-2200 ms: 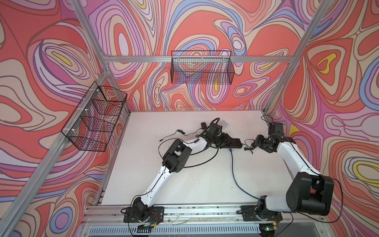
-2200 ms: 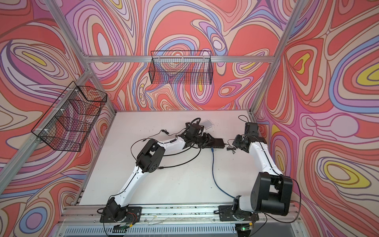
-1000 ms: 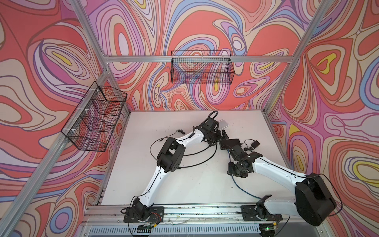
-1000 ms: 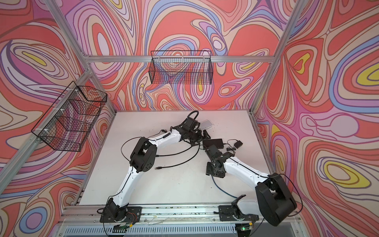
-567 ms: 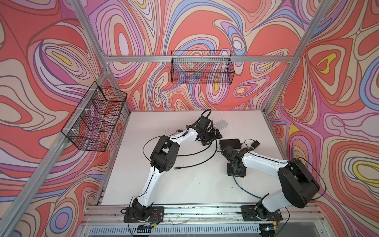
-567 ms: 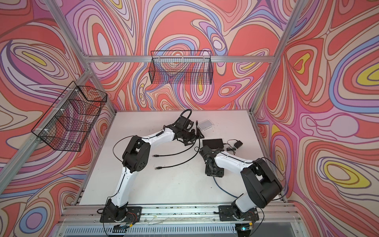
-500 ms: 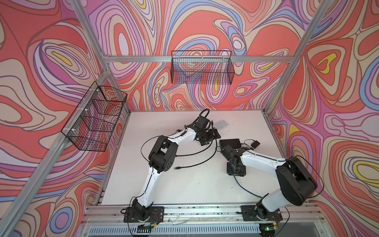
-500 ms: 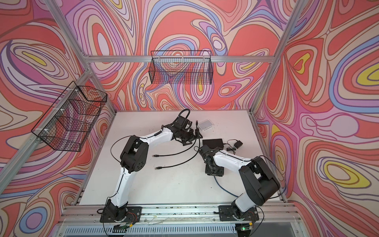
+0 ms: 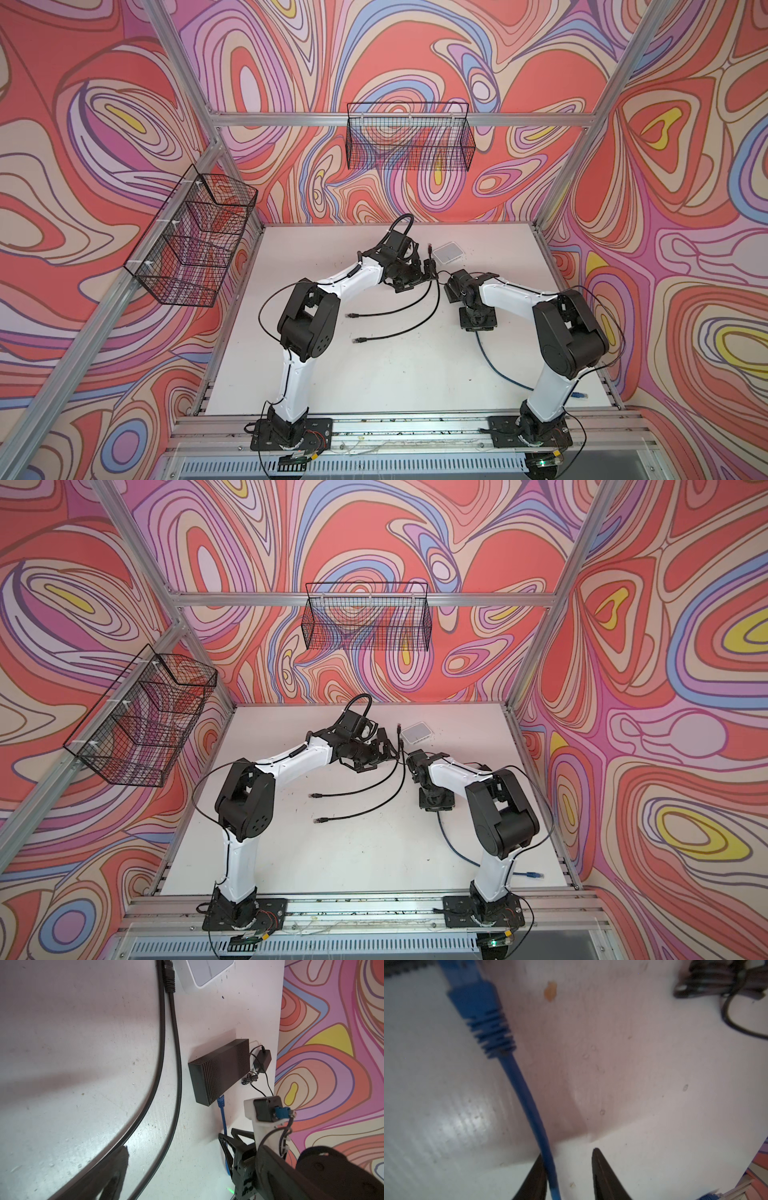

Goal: Insert the plug into the switch port

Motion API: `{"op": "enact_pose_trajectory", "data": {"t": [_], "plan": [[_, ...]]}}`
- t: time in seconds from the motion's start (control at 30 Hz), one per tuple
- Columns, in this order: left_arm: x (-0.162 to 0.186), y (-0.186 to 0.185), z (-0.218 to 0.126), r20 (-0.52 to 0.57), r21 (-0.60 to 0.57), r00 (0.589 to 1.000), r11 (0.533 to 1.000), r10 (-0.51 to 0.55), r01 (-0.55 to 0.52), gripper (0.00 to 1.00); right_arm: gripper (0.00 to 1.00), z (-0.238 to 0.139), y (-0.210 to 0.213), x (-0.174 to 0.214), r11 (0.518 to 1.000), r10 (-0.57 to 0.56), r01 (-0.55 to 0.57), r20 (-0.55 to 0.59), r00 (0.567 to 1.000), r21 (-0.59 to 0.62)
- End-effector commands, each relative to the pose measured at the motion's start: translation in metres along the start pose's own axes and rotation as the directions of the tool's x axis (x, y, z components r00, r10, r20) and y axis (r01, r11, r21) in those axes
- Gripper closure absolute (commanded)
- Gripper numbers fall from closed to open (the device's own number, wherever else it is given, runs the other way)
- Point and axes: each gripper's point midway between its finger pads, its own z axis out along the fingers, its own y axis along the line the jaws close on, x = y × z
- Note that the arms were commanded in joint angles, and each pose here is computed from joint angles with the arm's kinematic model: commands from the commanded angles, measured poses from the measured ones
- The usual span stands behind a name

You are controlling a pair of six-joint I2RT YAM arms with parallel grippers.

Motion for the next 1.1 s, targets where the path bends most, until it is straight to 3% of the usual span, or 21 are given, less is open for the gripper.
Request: {"op": "enact_pose_trajectory", "data": {"t": [0.0,0.33,0.53,0.73,1.07], "plan": [[0.003,0.003,-0.007,-0.003,-0.011,1.0,1.0,0.018,-0.018,0.0,0.62,-0.007,-0.015,-0.019,1.0,-0.02,0.02,0.034,0.999,-0.008],[-0.011,-0.011,-0.009,-0.001,-0.019,0.997,0.997,0.075,-0.075,0.0,0.55,0.003,-0.029,-0.038,0.996,0.005,0.0,0.056,0.998,-0.089],[-0.015,-0.001,-0.001,-0.007,-0.066,0.997,0.994,0.082,-0.082,0.0,0.46,-0.046,-0.011,-0.055,0.959,0.055,0.004,0.2,0.978,-0.284],[-0.017,0.015,0.014,-0.035,-0.126,0.996,0.988,0.081,-0.084,0.0,0.41,-0.093,-0.019,-0.082,0.949,0.113,-0.001,0.336,0.935,-0.315],[-0.01,0.03,-0.024,0.0,-0.254,0.991,0.959,0.131,-0.127,0.0,0.4,-0.11,0.018,-0.167,0.905,0.171,0.049,0.466,0.868,-0.423]]}}
